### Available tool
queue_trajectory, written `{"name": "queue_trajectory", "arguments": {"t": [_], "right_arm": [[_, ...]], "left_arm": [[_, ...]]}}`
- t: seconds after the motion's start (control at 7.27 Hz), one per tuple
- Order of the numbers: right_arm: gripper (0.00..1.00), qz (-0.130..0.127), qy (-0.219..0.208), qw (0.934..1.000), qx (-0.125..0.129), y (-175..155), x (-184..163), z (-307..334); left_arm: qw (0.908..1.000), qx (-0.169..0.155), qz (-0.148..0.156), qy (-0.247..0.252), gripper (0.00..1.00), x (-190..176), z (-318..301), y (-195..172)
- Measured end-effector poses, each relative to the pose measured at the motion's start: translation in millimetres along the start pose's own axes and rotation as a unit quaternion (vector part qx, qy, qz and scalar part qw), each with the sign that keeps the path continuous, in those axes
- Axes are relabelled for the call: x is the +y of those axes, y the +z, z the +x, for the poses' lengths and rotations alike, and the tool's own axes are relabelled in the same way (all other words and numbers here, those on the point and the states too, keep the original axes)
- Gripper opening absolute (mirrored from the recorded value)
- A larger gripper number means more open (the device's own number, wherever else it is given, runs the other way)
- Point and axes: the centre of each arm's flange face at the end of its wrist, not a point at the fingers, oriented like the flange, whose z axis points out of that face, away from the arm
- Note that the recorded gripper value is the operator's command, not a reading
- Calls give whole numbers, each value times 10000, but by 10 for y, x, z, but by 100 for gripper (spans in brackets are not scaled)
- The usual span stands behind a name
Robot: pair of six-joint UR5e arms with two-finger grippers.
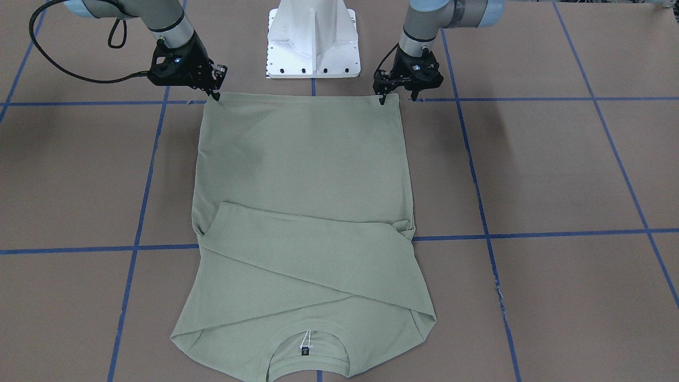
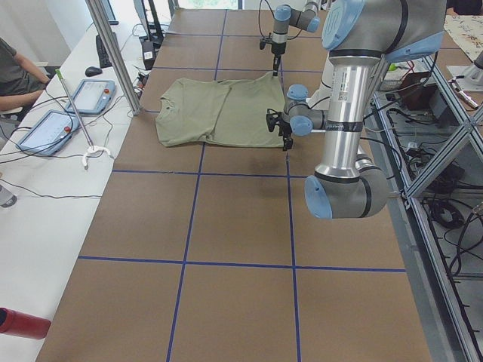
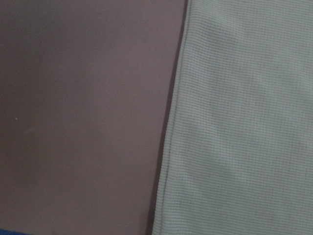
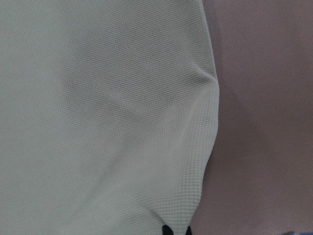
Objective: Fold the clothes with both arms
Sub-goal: 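Grasp both hem corners and lift them toward the collar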
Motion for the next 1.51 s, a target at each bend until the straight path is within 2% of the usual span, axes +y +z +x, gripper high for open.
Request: {"name": "queue_trajectory", "arguments": {"t": [0.41, 0.83, 1.1, 1.38, 1.51], "right_arm": [[0, 5, 9, 10000, -6, -6, -11, -2], [0, 15, 12, 10000, -8, -11, -22, -1], [0, 25, 17, 10000, -8, -15, -33, 3], [0, 54, 38, 10000, -11, -29, -64, 8], [0, 66, 47, 10000, -13, -35, -77, 12]], "left_arm": [[10000, -72, -58, 35, 92, 71, 26, 37], [9997, -233, -69, 58, 80, 92, 62, 60], [9995, -286, -65, 71, 66, 93, 54, 93], [9995, -307, -66, 72, 47, 93, 58, 119], [9995, -297, -69, 70, 42, 96, 79, 111]]}}
